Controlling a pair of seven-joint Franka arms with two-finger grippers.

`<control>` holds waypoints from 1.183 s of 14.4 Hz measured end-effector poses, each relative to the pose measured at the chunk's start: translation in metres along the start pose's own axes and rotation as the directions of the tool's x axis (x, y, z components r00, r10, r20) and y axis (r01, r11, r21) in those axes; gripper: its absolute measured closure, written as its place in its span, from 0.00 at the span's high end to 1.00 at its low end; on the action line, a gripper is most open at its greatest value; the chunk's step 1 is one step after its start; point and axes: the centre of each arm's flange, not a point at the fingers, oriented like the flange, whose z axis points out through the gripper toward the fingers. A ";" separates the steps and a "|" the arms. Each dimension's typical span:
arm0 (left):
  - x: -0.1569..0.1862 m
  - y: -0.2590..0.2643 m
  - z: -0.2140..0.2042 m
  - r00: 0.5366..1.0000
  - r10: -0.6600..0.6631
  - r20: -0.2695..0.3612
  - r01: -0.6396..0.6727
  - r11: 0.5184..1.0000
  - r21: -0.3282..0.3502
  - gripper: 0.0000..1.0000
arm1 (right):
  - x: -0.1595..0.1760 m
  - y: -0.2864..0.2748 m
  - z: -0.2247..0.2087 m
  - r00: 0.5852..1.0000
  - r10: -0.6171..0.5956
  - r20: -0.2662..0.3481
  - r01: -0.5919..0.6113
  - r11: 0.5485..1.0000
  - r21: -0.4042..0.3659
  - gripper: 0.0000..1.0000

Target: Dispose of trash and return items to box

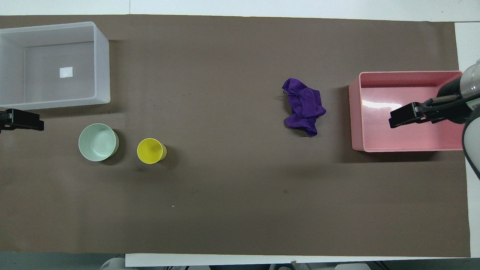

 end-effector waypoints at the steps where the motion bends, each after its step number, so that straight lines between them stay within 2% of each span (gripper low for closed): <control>1: 0.000 0.000 0.000 1.000 0.000 0.000 0.000 1.000 0.000 1.00 | 0.000 0.000 0.000 1.000 0.001 0.000 -0.001 1.000 0.000 1.00; 4: 0.000 0.000 0.000 1.000 0.000 0.000 0.000 1.000 0.000 1.00 | 0.000 0.003 -0.001 1.000 0.013 -0.002 -0.013 1.000 0.001 1.00; 7: 0.000 0.000 0.000 1.000 0.000 0.000 0.000 1.000 0.000 1.00 | 0.006 0.002 0.000 0.999 0.011 -0.049 -0.011 1.000 -0.002 0.99; 9: 0.000 0.000 0.000 1.000 0.000 0.000 0.000 1.000 0.000 1.00 | 0.019 -0.009 0.016 0.998 -0.010 -0.058 0.010 1.000 -0.005 0.99; 14: 0.000 0.000 0.000 1.000 0.000 0.000 0.000 1.000 0.000 1.00 | 0.082 -0.076 0.103 0.994 -0.074 -0.076 0.073 0.997 -0.016 0.99; 17: 0.000 0.000 0.000 1.000 0.000 0.000 0.000 1.000 0.000 1.00 | 0.105 -0.110 0.169 0.991 -0.077 -0.108 0.076 0.997 -0.019 0.99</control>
